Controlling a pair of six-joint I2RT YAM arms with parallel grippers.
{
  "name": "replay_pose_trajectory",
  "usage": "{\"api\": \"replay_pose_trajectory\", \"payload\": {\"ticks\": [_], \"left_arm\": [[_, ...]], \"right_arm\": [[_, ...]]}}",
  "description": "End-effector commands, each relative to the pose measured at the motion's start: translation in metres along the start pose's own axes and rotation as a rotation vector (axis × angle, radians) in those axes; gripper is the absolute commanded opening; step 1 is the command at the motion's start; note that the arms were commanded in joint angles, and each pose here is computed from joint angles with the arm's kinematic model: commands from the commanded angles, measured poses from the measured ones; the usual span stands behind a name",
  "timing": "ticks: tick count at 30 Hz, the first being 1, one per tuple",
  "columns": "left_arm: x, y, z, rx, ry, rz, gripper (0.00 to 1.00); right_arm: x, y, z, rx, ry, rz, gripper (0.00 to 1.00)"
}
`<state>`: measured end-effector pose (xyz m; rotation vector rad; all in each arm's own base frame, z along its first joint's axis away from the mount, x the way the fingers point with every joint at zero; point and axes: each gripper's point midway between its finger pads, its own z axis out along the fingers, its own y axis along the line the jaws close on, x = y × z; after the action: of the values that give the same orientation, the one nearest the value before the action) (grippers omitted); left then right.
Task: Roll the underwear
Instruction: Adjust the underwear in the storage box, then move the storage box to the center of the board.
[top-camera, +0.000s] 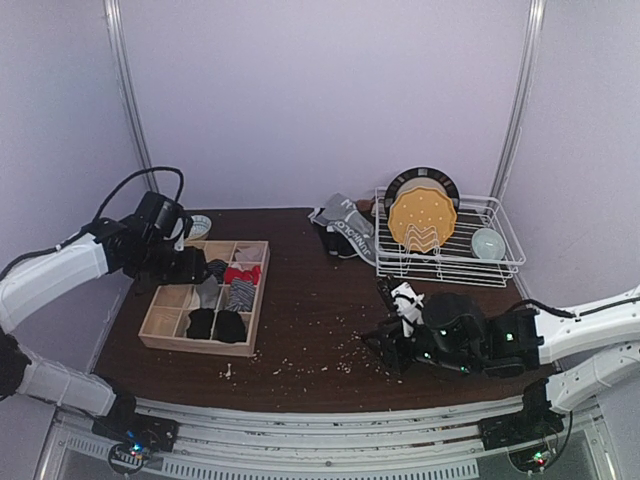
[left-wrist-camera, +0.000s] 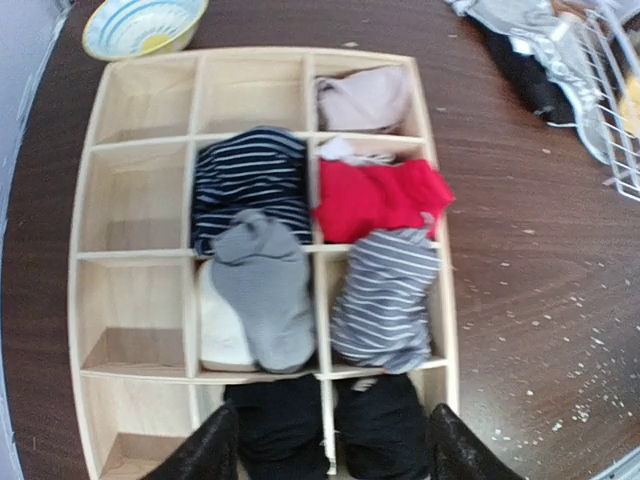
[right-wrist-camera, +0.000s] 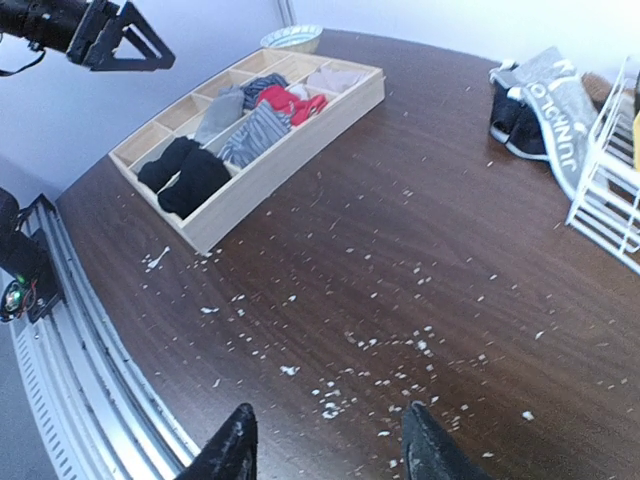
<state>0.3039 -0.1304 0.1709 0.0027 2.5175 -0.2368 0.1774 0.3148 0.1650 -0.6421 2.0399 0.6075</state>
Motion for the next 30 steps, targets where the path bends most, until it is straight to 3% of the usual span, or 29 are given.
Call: {"api": "replay_pose_trajectory", "payload": {"ticks": [1, 4, 5, 9, 12, 18, 24, 30], "left_arm": [[-0.007, -0.054, -0.021, 0.128, -0.13, 0.126, 0.66], [-0.019, -0.073, -0.024, 0.193, -0.225, 0.135, 0.72], [-0.022, -0.081, -0.022, 0.227, -0.25, 0.144, 0.73], [-0.024, -0.131, -0.007, 0.343, -0.27, 0.249, 0.76], [-0.013, -0.172, 0.023, 0.334, -0.208, 0.343, 0.76], [0.023, -0.203, 0.101, 0.312, -0.017, 0.363, 0.59], [0.04, -0.168, 0.158, 0.096, 0.073, 0.345, 0.43], [0.039, -0.092, 0.181, -0.014, 0.145, 0.14, 0.4]], "right_arm": [[-0.028, -0.049, -0.018, 0.196, -0.119, 0.11, 0.54], [-0.042, -0.092, -0.035, 0.35, -0.21, 0.21, 0.68], [-0.046, -0.109, -0.044, 0.421, -0.248, 0.24, 0.78], [-0.058, -0.154, -0.079, 0.593, -0.372, 0.349, 0.99], [-0.055, -0.165, -0.094, 0.618, -0.434, 0.364, 1.0], [-0.044, -0.176, -0.11, 0.673, -0.4, 0.368, 1.0], [-0.039, -0.183, -0.119, 0.706, -0.387, 0.383, 1.0], [-0.042, -0.187, -0.125, 0.738, -0.408, 0.37, 1.0]]}}
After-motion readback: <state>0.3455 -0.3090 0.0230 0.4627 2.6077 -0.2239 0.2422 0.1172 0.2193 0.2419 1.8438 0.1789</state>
